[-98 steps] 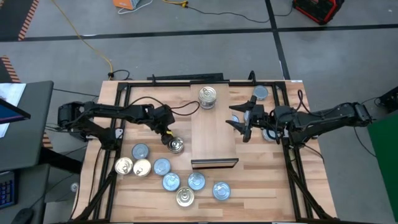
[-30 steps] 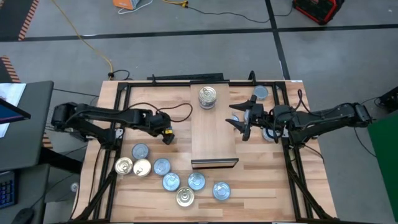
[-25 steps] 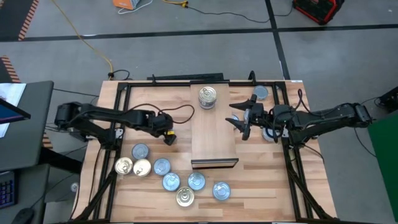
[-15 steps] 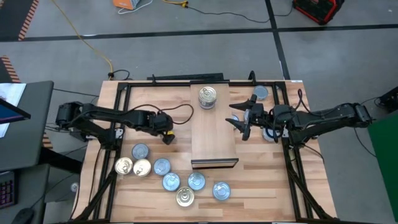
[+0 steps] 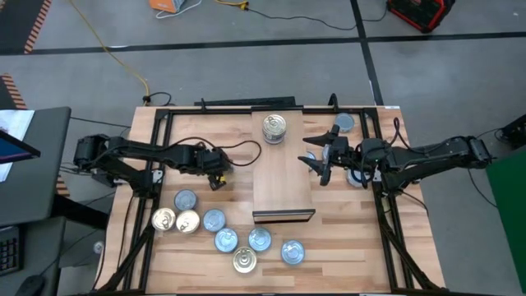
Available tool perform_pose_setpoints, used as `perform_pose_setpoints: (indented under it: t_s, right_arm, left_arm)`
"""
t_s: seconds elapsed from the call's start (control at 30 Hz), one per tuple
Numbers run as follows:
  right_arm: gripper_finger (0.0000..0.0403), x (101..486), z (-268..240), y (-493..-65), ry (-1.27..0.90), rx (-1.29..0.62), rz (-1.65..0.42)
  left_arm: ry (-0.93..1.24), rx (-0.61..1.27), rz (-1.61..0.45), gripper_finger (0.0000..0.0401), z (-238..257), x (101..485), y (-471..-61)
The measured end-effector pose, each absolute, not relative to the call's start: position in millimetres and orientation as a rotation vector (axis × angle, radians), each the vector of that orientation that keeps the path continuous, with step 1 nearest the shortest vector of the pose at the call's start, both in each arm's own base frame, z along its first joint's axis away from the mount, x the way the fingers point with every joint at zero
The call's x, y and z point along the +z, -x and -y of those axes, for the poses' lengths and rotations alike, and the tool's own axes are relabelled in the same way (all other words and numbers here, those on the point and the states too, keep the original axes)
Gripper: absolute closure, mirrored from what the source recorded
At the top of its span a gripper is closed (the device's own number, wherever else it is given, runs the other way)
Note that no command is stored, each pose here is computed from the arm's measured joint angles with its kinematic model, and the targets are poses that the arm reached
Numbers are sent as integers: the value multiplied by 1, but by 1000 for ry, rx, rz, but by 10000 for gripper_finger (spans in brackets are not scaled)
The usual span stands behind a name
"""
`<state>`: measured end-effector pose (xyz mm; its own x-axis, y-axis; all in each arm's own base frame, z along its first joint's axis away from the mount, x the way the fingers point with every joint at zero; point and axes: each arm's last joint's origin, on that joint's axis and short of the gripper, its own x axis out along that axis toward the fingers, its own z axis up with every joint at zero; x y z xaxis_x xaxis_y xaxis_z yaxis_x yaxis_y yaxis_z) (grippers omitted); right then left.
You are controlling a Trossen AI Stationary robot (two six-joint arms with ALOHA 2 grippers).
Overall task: Stack canned seafood by type on shelf
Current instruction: Stack the blue and pink tuna can on the shelf on top of the other blue and pink tuna can
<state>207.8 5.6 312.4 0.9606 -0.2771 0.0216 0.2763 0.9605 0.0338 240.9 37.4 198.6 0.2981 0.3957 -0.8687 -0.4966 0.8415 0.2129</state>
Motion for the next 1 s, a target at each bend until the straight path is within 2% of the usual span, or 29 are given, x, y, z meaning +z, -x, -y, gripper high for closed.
perform_pose_setpoints:
  t_s: [0.13, 0.4, 0.63, 0.8, 1.0]
  right_arm:
    - [85, 312, -6, -208, -31, -280, 26]
    - [85, 312, -6, -208, -31, -280, 24]
    - [85, 312, -6, -208, -32, -281, 21]
    - [85, 312, -6, -208, -32, -280, 23]
    - [85, 313, -6, -208, -34, -280, 31]
  left_arm:
    - [69, 534, -1117, 212, -37, 199, -243]
    - [74, 476, -1114, 205, -36, 202, -243]
    - [94, 535, -1023, 212, -36, 229, -222]
    - [123, 588, -837, 210, -35, 259, -203]
    - [78, 534, -457, 210, -34, 303, -197]
